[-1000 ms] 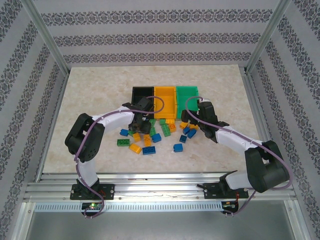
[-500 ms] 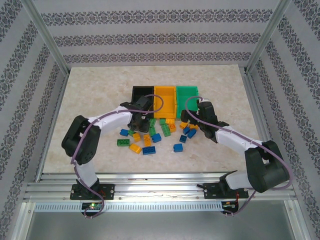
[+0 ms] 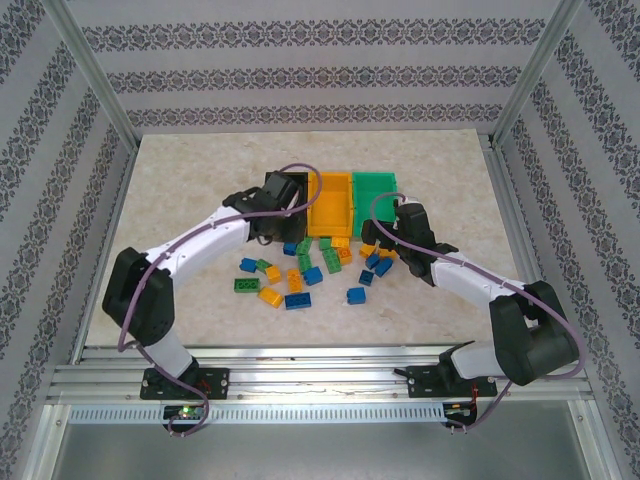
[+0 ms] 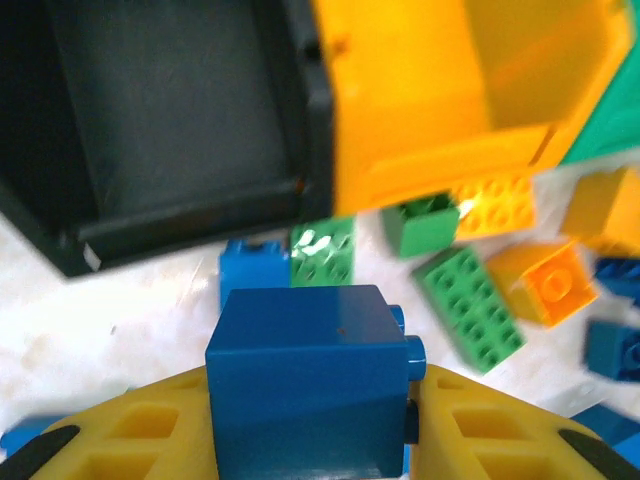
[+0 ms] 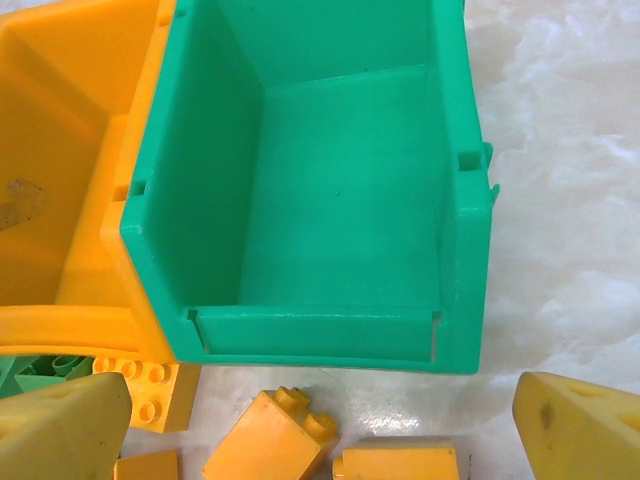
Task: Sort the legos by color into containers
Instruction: Pick up the lego from the center of the table, then place the lego in the container.
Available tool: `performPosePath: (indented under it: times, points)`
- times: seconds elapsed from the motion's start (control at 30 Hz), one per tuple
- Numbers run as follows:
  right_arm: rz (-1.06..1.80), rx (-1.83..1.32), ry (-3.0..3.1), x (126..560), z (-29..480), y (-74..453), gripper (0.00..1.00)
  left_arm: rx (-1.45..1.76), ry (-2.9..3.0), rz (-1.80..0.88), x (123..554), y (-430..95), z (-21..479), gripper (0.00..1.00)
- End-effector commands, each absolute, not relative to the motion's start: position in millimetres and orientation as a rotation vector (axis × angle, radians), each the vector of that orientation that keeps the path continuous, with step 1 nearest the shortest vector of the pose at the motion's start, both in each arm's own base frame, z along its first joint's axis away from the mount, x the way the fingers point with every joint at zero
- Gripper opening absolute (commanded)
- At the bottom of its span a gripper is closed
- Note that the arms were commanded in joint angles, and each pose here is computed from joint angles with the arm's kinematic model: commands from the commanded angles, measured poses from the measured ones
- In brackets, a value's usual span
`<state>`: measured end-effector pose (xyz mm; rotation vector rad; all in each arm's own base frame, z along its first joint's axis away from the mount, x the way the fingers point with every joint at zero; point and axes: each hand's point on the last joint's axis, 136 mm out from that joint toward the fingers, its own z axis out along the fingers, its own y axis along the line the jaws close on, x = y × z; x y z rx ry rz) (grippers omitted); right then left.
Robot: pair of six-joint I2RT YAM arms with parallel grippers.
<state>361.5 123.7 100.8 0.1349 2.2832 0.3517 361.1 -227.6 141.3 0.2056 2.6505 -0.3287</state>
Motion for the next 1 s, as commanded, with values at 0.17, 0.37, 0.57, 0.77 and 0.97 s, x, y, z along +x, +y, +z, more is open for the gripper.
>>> performPosePath:
  times: [0.17,0.37,0.57,0.77,0.97]
  points:
    - [0.376,0.178,2.255,361.7,104.6,117.9,0.98,0.233,2.595,-0.48,416.8,-287.0,156.9,0.35]
    - [0.383,0.182,2.262,362.4,102.6,118.5,0.98,0.238,2.593,-0.497,439.6,-304.6,154.4,0.44]
    - [0.373,0.186,2.259,362.3,102.8,116.7,0.98,0.251,2.604,-0.524,436.6,-309.4,156.1,0.62]
    - [0.389,0.192,2.258,362.0,102.1,118.1,0.98,0.25,2.544,-0.487,421.7,-301.0,155.8,0.65]
    - [0.385,0.19,2.259,362.1,101.6,117.9,0.98,0.275,2.491,-0.56,396.7,-308.0,144.8,0.65]
